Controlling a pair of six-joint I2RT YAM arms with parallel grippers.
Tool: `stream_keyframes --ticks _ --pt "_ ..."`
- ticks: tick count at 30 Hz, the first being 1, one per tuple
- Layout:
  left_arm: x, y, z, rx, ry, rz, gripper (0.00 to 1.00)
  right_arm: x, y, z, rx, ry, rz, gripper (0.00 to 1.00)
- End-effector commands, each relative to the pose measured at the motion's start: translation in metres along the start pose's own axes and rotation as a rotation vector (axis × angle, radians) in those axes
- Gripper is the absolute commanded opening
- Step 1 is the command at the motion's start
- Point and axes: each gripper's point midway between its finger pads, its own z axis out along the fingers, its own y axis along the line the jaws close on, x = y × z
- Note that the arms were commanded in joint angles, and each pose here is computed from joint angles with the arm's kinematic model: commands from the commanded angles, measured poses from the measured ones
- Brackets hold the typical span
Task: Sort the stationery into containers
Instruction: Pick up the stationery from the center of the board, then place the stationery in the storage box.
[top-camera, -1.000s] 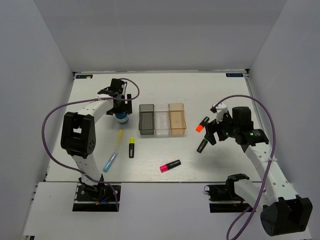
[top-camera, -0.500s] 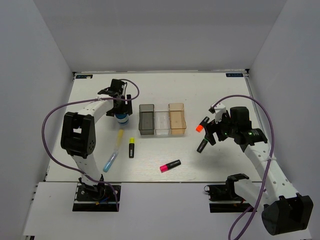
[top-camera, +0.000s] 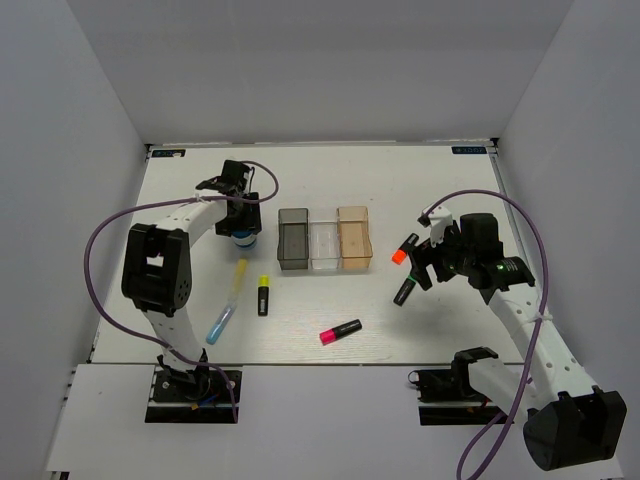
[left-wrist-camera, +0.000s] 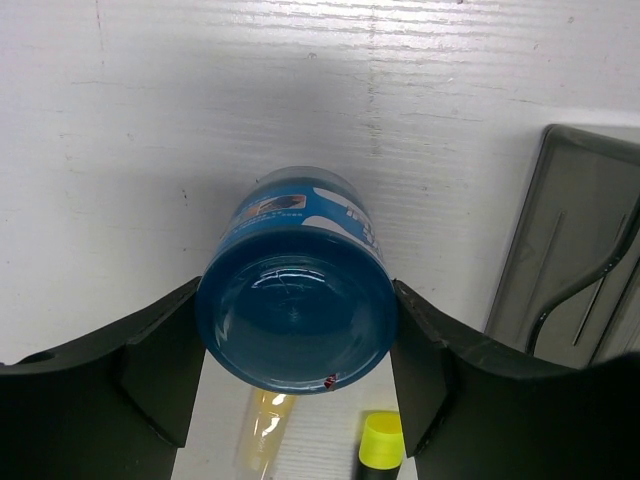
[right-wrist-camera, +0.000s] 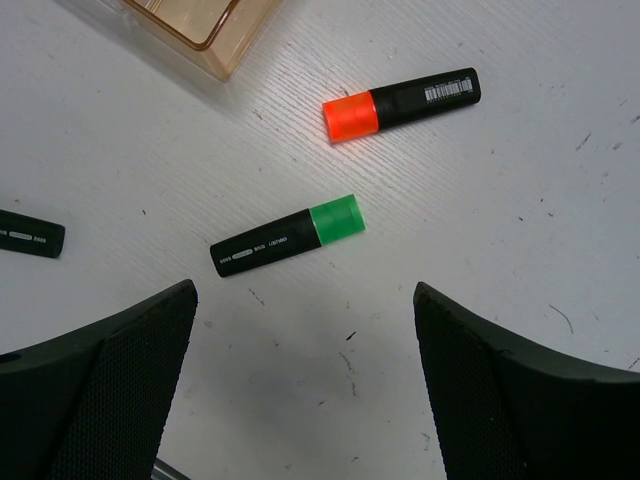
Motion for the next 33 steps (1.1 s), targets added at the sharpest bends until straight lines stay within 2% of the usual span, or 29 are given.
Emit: stream_keyframes --ticks 1,2,3,7,8,11,12,19,27,33 --pt "-0.008 -0.005 -0.003 0.011 -0.006 0.0 0.23 -0.007 -0.004 0.002 0.016 -0.03 -0.016 0.9" --pt "-0.009 -0.006 -0.004 0.015 -0.009 -0.002 0.07 -0.008 -0.004 0.001 0.017 -0.031 -0.015 0.9" --pt "-0.012 -0.006 -0.007 0.017 -0.017 -0.005 0.0 -0.008 -0.004 0.001 0.018 -0.034 -0.017 0.9" --pt "-0.028 -0.007 -0.036 0.038 -0.091 -0.001 0.0 -0.007 -0.003 0.0 0.013 -0.033 -0.017 0.9" --pt "-0.034 -0.012 -0.051 0.052 -0.129 0.007 0.0 -0.008 -0.002 0.001 0.008 -0.036 -0.018 0.87" --pt "-0.045 -0.026 -0.085 0.095 -0.201 0.046 0.0 -0.008 0.001 0.001 -0.011 -0.037 -0.021 0.1" --pt "-0.047 -0.033 -0.091 0.112 -0.212 0.058 0.0 -0.009 0.002 0.001 -0.011 -0.039 -0.022 0.0" --pt "-0.043 -0.088 -0.125 0.231 -0.27 0.135 0.0 -0.008 0.0 0.001 -0.002 -0.041 -0.022 0.0" --pt "-0.033 -0.122 -0.114 0.259 -0.22 0.187 0.0 -0.006 -0.001 0.002 0.005 -0.036 -0.018 0.0" --pt "-0.028 -0.132 -0.102 0.244 -0.193 0.218 0.0 -0.007 -0.002 0.002 0.007 -0.037 -0.015 0.0"
